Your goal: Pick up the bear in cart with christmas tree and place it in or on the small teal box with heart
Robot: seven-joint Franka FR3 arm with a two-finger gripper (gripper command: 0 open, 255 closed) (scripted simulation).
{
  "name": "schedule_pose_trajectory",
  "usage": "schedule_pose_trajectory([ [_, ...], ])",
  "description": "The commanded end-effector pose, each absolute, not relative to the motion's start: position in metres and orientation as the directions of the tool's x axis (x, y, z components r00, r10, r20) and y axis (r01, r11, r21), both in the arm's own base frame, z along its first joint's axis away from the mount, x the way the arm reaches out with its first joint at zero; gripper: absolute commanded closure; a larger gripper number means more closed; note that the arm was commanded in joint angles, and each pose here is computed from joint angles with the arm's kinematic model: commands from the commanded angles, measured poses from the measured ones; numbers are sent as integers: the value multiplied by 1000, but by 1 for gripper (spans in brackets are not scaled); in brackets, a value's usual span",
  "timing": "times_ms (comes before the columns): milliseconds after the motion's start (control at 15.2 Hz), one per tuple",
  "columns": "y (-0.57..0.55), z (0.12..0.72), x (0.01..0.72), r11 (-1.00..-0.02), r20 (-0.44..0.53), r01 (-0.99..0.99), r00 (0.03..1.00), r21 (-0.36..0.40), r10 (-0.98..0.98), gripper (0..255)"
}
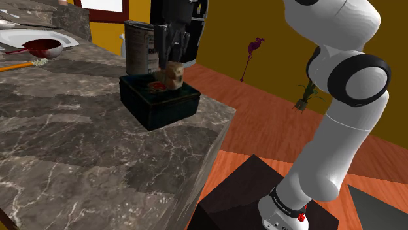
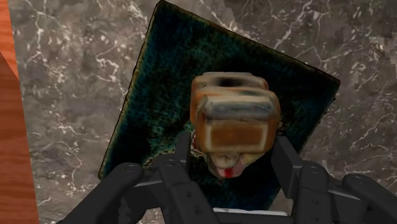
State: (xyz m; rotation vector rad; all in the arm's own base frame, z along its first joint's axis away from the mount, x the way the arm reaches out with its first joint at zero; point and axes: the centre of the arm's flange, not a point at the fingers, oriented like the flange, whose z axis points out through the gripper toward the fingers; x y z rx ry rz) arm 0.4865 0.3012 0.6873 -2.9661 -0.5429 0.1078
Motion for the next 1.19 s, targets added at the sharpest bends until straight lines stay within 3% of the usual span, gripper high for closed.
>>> schedule_pose_trajectory([
  [0, 300, 674, 488, -929, -53, 346, 933, -133, 355, 255],
  [660, 300, 665, 488, -929, -53, 346, 933, -133, 355, 255],
  [726, 298, 665, 488, -929, -52, 346, 933, -133, 356, 0],
  [1122, 299, 678, 489, -929, -53, 346, 933, -133, 355, 0],
])
